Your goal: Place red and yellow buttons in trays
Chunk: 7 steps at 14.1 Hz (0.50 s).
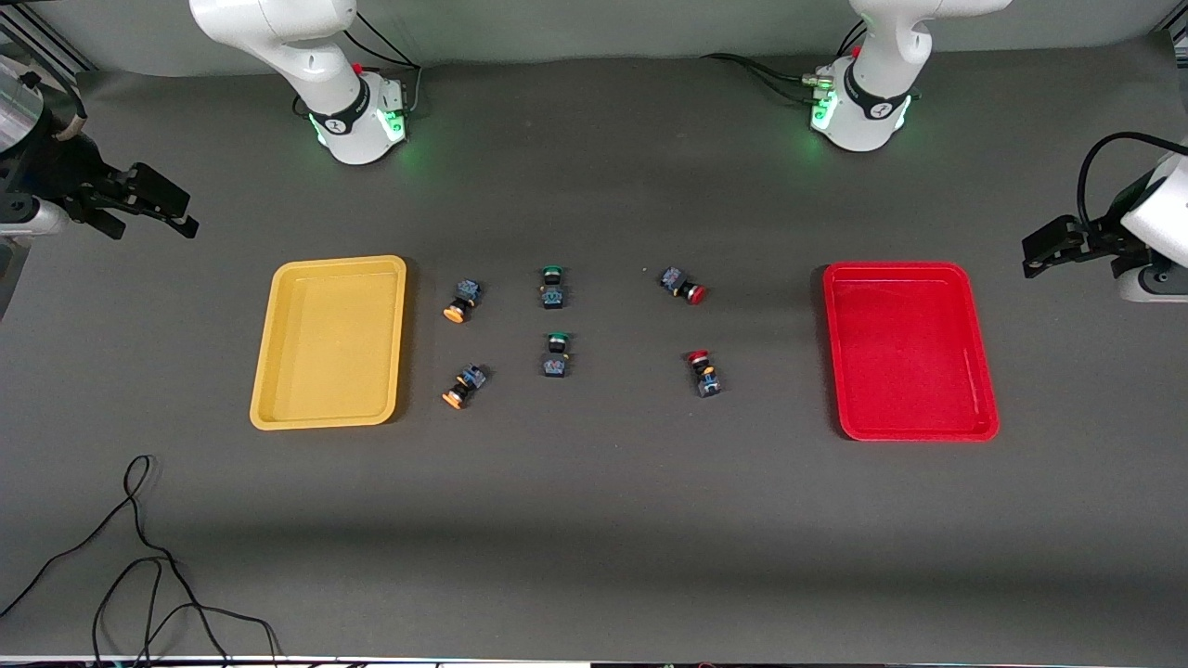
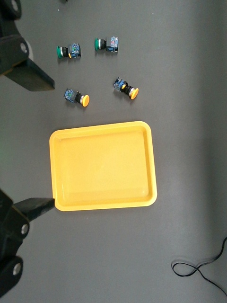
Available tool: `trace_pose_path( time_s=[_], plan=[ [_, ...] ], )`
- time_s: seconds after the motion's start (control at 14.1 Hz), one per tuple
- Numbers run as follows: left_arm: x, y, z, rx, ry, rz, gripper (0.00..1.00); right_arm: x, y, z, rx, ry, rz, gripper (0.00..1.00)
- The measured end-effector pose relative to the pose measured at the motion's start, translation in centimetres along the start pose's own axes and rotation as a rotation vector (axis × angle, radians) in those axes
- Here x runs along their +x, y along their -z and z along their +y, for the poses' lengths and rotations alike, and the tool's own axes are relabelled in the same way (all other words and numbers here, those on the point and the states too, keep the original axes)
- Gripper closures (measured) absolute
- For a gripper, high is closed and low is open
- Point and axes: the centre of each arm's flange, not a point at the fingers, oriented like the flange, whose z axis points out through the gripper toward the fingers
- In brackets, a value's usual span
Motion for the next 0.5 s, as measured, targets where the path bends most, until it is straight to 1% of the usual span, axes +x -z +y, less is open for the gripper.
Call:
trace_pose_path(
  time_s=[0.28,0.35,0.5],
  plan=[
    [-0.2,-0.7,0.1,-0.007,0.0,-0.023,0.0,0.1,0.2,-0.6,-0.001,0.021,0.004,0.0],
    [-0.2,-0.9,0.2,-0.009,-0.001,-0.026,0.0,0.2,-0.1,-1.0,-0.002,0.029,-0.001,0.0],
    [-0.2,-1.2,0.7,-0.014,-0.008,-0.034,0.0,0.7,-1.7,-2.8,-0.008,0.052,-0.03,0.0]
  ],
)
